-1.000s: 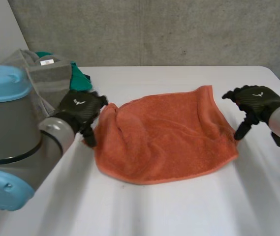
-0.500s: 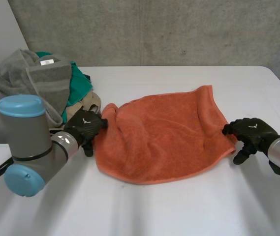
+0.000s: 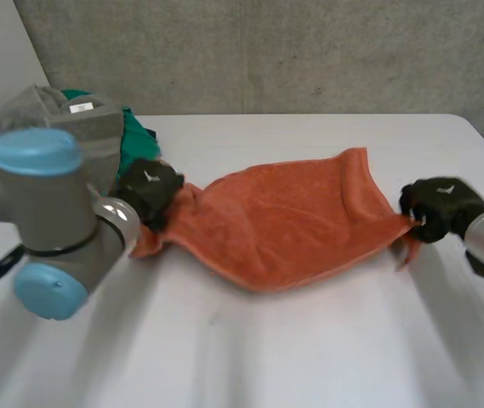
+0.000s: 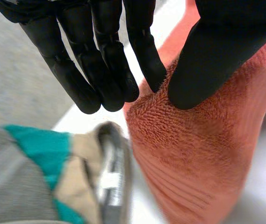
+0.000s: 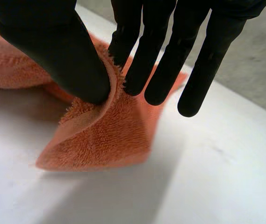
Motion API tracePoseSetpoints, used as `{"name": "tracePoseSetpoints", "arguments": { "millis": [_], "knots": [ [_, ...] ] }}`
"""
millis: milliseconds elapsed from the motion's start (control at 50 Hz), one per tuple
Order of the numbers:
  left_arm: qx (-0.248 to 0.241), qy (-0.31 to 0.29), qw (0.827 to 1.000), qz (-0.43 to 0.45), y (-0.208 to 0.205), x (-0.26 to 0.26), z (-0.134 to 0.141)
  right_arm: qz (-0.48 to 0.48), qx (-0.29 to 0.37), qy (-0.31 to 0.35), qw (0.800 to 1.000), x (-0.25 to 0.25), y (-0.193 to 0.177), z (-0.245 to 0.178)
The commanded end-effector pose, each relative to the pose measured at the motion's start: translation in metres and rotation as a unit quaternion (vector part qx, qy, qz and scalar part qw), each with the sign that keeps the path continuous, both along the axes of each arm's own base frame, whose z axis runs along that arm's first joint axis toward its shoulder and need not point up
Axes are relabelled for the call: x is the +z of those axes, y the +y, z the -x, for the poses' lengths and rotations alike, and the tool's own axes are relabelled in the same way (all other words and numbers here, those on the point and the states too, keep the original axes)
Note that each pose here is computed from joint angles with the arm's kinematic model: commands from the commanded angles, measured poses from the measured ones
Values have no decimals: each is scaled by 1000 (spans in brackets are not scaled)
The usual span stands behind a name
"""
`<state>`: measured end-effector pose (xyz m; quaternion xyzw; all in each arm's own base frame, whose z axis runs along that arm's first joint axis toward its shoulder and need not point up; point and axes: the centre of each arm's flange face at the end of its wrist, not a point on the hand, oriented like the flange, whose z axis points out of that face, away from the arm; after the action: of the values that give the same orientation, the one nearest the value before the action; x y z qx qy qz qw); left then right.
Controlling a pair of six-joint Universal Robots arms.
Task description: Fold the laundry.
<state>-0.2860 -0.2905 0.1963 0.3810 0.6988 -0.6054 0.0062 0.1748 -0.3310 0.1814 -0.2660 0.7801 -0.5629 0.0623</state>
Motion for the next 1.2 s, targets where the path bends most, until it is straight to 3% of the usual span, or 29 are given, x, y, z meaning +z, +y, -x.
{"name": "tracePoseSetpoints", "arguments": {
  "millis": [20,120,240,340,460,520,580,600,660,680,700,740,820,900,980,1080,1200],
  "knots": [
    [25,50,997,51,32,95,-27,42,-48,16,998,83,4,27],
    [25,59,995,73,60,142,-46,38,-52,58,996,123,19,36],
    [15,1,1000,-16,58,111,-47,-40,-2,126,991,110,34,31],
    [19,-30,996,-77,25,60,-36,-51,32,169,984,81,21,13],
    [48,9,998,29,-37,77,-18,70,-34,162,984,85,-32,3],
    [58,75,983,158,-63,138,-10,199,-92,118,969,121,-67,0],
    [52,156,946,280,-69,207,-7,327,-132,48,935,171,-85,-1],
    [44,189,925,328,-64,236,-7,380,-139,13,914,194,-88,-2],
    [36,228,899,373,-57,267,-7,449,-144,-31,881,225,-87,-2],
    [37,239,893,379,-54,274,-8,481,-141,-51,864,238,-86,-3],
    [39,241,892,380,-53,276,-8,489,-140,-55,859,242,-85,-3],
    [45,240,893,377,-50,277,-10,494,-138,-56,856,245,-84,-4],
    [55,222,913,339,-53,258,-13,473,-130,-48,870,236,-84,-4],
    [46,185,948,255,-60,203,-8,380,-97,-23,919,194,-79,-10],
    [25,165,970,175,-59,150,0,318,-69,-11,946,165,-69,-14],
    [6,167,979,115,-59,101,15,309,-36,-16,950,166,-51,-18],
    [-13,186,977,99,-58,89,32,331,-3,-43,943,196,-25,-25]
  ]
}}
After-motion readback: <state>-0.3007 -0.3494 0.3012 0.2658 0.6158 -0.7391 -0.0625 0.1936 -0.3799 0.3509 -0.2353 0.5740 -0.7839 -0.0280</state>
